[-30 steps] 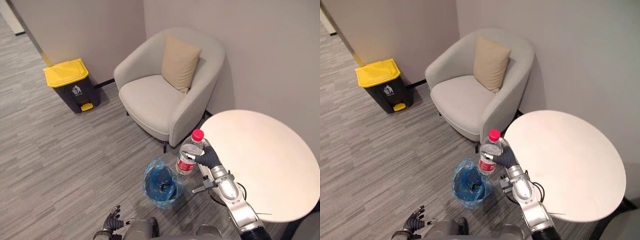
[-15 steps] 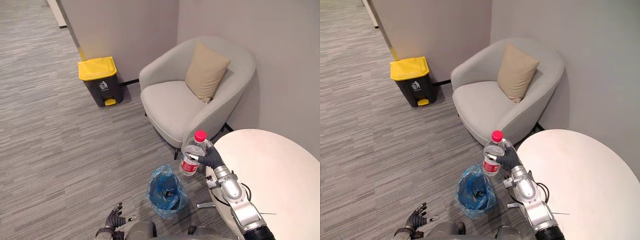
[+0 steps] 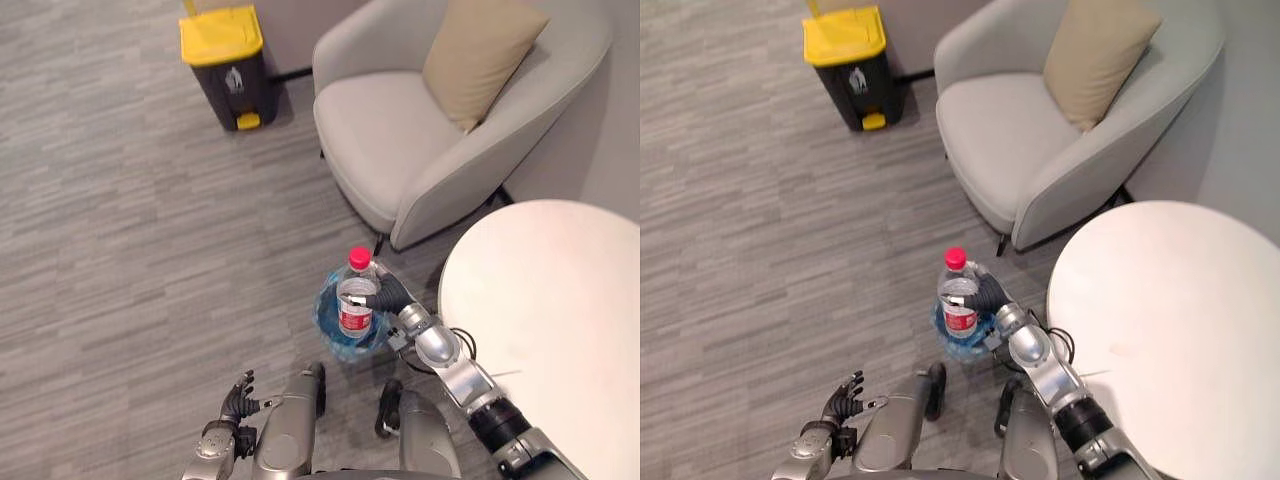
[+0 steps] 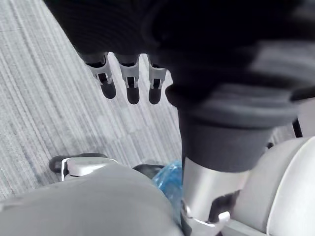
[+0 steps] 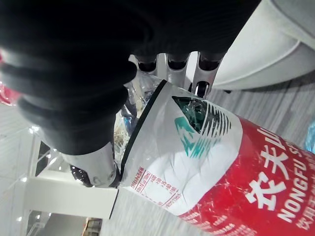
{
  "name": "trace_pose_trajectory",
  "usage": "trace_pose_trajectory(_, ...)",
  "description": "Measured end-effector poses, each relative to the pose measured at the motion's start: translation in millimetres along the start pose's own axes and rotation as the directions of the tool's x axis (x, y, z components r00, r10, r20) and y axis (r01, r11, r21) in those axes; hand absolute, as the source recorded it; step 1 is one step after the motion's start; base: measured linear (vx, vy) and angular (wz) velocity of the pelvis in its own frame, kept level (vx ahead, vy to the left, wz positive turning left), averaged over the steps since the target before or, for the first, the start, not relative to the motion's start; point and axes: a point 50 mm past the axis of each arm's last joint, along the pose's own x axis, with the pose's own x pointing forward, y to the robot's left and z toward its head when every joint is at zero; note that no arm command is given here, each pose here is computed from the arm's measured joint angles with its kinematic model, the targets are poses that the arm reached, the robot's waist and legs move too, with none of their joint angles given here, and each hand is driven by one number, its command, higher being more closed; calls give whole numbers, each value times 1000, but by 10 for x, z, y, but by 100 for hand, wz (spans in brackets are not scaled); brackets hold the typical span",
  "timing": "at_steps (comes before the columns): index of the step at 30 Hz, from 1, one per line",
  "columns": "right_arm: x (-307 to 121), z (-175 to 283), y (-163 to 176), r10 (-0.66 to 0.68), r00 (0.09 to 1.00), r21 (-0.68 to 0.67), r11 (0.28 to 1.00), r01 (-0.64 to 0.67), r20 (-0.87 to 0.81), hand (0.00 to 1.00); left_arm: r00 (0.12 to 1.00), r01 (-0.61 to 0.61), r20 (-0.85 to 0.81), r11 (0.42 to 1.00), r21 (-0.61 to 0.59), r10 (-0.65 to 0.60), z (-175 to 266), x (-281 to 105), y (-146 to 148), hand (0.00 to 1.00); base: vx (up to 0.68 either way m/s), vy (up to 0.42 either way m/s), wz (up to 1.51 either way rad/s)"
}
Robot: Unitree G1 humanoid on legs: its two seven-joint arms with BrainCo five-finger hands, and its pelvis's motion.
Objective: Gather rubbish on tea table into small bin, then transfer packed bag to large trash can.
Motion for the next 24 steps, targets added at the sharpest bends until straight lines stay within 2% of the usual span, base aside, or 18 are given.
trace_pose_trajectory(9,346,384,-195,-78,986,-65,994,88,146,100,982,-25,184,996,-82,40,585,189,-59,0,-141,-3,-4)
trace_pose_trajectory(15,578,721,-418,-143,958,-120,977,177,250,100,918,31,396,985,-168,39,1331,284,-244,0,-99,-35,4)
trace_pose_trajectory(18,687,889,-575,-193,935,-139,960,242,297,100,871,37,486,977,-209,71,1646,272,-200,0,-85,-44,6)
trace_pose_trajectory(24,786,835,-798,-273,931,-171,932,318,241,100,824,44,555,965,-259,111,1895,237,-143,0,-7,-13,5)
